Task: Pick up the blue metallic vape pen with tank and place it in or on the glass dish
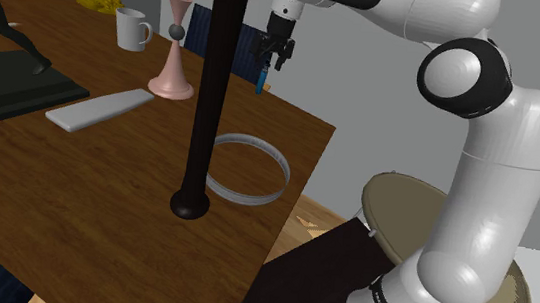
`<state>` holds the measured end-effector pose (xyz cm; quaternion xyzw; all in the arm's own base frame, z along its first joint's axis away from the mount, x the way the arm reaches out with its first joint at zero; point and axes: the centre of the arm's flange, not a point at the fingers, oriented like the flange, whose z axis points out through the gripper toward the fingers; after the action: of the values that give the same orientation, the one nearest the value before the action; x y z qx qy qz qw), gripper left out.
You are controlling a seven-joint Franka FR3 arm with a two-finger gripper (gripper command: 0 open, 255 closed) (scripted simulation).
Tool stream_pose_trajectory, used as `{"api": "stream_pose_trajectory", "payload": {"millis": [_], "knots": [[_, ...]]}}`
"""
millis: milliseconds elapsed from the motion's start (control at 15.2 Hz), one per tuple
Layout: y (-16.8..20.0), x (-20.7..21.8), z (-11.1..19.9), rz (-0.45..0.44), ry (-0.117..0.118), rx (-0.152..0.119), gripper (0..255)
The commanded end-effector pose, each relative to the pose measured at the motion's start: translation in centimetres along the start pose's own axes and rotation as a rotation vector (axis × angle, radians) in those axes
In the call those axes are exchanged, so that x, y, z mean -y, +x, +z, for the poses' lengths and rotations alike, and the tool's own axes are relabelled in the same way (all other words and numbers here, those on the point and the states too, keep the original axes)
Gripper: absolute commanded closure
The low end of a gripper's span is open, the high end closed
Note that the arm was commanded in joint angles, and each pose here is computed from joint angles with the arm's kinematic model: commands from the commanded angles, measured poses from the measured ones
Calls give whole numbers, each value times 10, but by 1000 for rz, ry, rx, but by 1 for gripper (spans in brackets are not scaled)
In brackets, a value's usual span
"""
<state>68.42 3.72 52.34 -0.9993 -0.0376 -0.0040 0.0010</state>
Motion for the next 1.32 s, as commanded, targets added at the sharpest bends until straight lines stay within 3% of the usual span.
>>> {"api": "stream_pose_trajectory", "payload": {"millis": [0, 132, 198, 792, 1254], "knots": [[0, 0, 0, 0, 0, 0, 0], [0, 0, 0, 0, 0, 0, 0], [0, 0, 0, 0, 0, 0, 255], [0, 0, 0, 0, 0, 0, 255], [0, 0, -37, 0, 0, 0, 255]]}}
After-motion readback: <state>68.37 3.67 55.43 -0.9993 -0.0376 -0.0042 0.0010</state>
